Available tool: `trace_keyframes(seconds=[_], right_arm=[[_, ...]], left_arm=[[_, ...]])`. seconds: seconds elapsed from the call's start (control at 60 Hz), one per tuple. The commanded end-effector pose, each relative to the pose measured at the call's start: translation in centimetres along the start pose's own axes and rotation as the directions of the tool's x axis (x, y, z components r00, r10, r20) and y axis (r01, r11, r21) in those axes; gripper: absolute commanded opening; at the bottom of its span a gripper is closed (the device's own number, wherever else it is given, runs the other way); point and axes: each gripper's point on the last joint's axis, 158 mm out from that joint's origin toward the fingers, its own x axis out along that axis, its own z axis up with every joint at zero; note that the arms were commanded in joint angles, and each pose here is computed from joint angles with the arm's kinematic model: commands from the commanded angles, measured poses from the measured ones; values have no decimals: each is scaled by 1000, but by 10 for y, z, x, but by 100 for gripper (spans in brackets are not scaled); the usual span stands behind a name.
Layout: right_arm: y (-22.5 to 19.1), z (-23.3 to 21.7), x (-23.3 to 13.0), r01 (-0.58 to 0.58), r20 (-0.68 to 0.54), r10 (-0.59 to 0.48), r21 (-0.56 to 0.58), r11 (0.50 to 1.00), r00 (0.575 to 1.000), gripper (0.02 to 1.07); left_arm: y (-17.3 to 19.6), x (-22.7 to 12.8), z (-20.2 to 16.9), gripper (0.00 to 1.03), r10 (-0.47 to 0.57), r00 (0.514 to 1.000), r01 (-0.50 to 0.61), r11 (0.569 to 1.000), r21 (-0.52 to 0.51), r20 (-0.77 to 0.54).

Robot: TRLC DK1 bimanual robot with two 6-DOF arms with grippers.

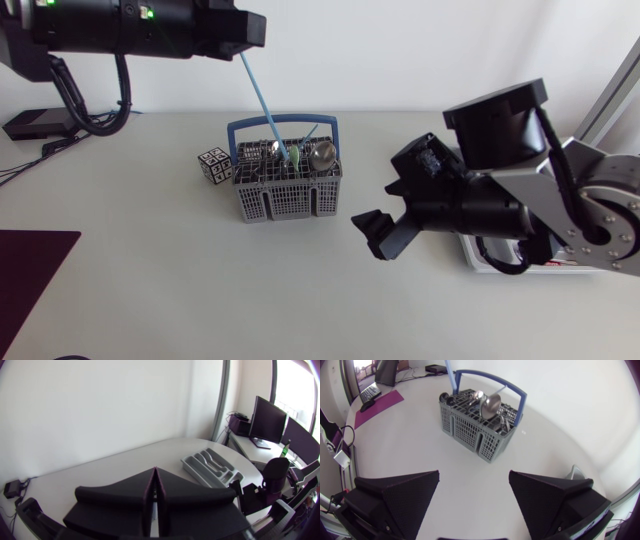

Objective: Transfer all utensils from the basket to the drawer tray.

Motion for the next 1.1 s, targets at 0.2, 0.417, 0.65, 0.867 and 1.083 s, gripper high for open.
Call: trace_keyframes(seconds=[0.2, 0.417, 0.65, 0.867, 1.083], right_arm=[[28, 61, -10, -117, 109, 121, -42, 992, 987, 102], [42, 80, 6, -165, 110, 171, -62, 984, 979, 98], [47, 78, 21, -179, 87, 185, -68, 981, 979, 82], [46, 76, 31, -175, 90, 180, -70, 982, 979, 29], [48, 72, 32, -181, 84, 187, -73, 981, 979, 11]], left_arm=[[-35, 14, -27, 4, -207, 972, 188, 969, -159, -112], [-51, 31, -49, 4, -363, 911, 300, 909, -290, -195], [-59, 37, -49, 4, -418, 883, 334, 879, -340, -212], [-58, 41, -52, 4, -420, 880, 331, 877, -348, -221], [-52, 44, -54, 4, -410, 884, 319, 880, -352, -223]])
